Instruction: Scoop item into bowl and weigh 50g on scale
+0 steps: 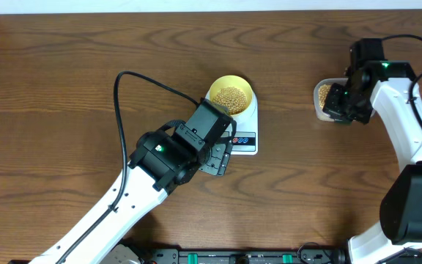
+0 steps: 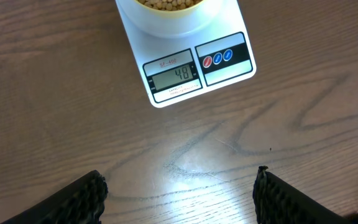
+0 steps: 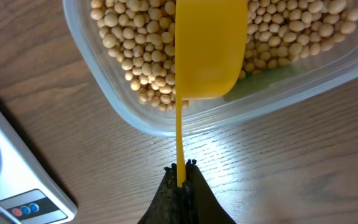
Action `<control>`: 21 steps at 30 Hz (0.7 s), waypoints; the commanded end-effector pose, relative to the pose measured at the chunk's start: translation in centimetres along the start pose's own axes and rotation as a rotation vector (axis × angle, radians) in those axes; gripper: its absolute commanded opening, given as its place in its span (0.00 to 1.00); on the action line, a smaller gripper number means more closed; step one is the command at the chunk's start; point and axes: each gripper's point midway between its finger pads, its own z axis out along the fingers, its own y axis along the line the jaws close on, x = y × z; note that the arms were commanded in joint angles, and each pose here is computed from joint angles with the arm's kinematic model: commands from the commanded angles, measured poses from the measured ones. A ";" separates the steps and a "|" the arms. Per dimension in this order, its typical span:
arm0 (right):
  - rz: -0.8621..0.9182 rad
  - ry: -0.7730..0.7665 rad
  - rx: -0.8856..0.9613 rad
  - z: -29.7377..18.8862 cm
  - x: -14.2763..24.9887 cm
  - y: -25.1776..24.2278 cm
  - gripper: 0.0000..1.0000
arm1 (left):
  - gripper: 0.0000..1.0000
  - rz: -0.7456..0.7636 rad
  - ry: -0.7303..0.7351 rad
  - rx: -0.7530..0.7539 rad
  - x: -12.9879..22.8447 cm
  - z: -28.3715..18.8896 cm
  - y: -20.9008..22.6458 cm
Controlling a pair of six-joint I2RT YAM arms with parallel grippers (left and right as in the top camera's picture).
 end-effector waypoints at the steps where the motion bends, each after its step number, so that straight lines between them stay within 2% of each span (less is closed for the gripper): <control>1: 0.019 0.009 -0.054 -0.5 -0.1 0.0 0.01 | 0.78 0.004 -0.013 0.004 -0.5 -0.4 -0.1; 21: 0.049 0.073 -0.210 -1.0 0.4 0.9 0.01 | 0.78 0.004 -0.013 0.004 -0.5 -0.4 -0.1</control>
